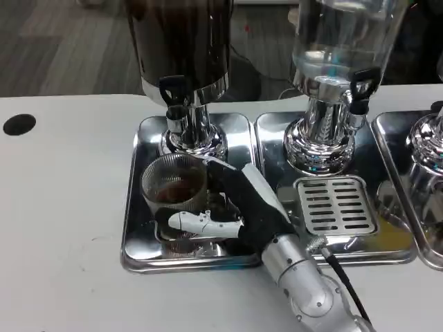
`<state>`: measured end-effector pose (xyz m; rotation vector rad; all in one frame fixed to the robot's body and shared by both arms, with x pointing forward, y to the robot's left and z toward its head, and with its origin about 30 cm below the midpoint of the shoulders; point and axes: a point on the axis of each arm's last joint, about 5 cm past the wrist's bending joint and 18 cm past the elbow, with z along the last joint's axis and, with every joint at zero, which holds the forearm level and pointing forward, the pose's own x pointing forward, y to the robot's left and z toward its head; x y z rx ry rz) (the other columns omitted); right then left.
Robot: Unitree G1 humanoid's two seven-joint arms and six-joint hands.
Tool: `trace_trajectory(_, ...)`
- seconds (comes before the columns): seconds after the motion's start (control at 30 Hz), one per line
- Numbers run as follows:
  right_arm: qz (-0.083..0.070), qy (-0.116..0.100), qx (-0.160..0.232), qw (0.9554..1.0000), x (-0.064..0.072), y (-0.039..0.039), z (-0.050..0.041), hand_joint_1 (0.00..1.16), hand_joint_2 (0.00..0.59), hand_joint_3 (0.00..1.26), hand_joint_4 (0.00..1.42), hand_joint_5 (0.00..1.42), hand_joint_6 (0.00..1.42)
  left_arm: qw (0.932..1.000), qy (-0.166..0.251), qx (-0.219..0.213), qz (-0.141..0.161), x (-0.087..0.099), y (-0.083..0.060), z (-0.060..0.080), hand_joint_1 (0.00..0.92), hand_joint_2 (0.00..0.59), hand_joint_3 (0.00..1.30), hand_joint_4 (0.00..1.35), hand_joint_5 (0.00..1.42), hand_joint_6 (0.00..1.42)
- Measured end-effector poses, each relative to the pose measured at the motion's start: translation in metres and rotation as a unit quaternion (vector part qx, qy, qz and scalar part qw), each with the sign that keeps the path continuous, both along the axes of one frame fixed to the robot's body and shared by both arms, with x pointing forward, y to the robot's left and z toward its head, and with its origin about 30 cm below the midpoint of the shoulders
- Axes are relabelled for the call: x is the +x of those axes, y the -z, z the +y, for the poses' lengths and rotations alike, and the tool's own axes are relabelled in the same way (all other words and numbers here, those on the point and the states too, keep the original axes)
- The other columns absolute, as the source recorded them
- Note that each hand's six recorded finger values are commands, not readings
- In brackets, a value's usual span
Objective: Grasp the cup under the faucet to collect the drink, then remove the cup.
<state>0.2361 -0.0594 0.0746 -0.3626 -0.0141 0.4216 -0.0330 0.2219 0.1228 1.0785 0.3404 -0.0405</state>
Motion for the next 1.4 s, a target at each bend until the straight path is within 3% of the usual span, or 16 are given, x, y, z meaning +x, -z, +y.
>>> trace_trajectory(0.57,0.002,0.013,0.003,0.9999,-0.0003,0.0034,-0.0014,0.67,0.043,0.29,0.31,0.29,0.16,0.9999,0.004,-0.007,0.008,0.0054,0.0022,-0.0016,0.000,0.112,0.29,0.11,0.22,0.47)
trace_trajectory(1.4,-0.005,0.023,0.003,0.9997,-0.0005,0.0079,0.0050,0.75,0.057,0.31,0.35,0.34,0.22,0.9998,0.006,-0.006,0.016,0.0058,0.0011,0.0018,0.000,0.115,0.30,0.13,0.23,0.46)
